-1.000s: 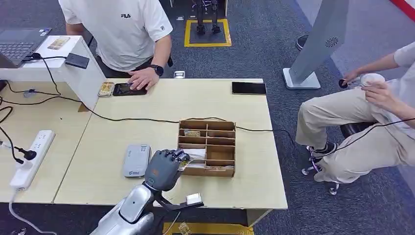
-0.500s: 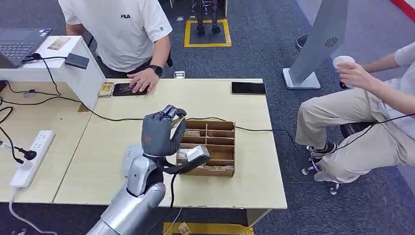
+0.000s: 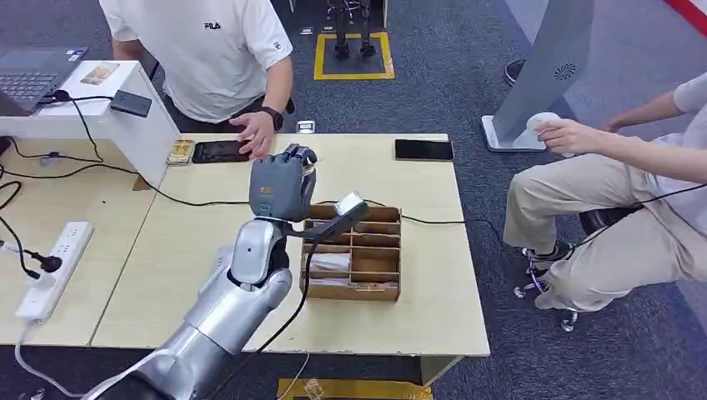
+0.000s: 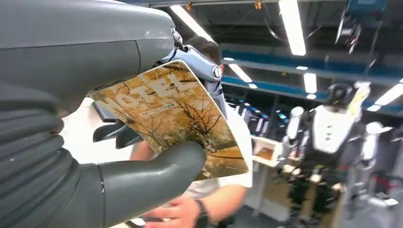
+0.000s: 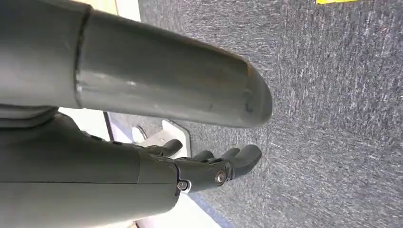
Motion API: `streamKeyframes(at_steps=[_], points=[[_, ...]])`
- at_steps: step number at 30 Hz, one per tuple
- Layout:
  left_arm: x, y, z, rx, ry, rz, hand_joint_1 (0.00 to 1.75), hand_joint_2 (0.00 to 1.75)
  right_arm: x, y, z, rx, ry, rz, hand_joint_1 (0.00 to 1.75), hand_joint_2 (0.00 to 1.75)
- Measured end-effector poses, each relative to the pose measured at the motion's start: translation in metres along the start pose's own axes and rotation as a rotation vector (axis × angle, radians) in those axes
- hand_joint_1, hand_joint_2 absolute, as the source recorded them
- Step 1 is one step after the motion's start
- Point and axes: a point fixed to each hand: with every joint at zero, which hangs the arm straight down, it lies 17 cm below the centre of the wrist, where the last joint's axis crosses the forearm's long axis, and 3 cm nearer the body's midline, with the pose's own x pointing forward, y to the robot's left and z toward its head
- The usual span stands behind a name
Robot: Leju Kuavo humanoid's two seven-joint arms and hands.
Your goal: Pass the card to the sensor for recognition and then transmit it.
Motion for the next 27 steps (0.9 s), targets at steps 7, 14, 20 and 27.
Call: streamKeyframes(at_steps=[7, 14, 20, 27], points=[[-0.037, -0.020, -0.007, -0.056, 0.090, -0.122, 1.75, 1.75, 0.003, 0.002, 0.001, 0.005, 0.001, 0.009, 0.00, 0.00], [-0.086, -0.038, -0.002, -0.113, 0.203, -0.226, 1.75, 1.75, 0.004, 0.004, 0.002, 0.007, -0.001, 0.013, 0.00, 0.00], [-0.123, -0.047, 0.006, -0.153, 0.271, -0.308, 1.75, 1.75, 0.003, 0.006, 0.002, 0.008, 0.000, 0.014, 0.00, 0.00], [-0.139, -0.051, 0.012, -0.169, 0.302, -0.305, 1.75, 1.75, 0.000, 0.008, 0.002, 0.009, 0.004, 0.016, 0.00, 0.00]])
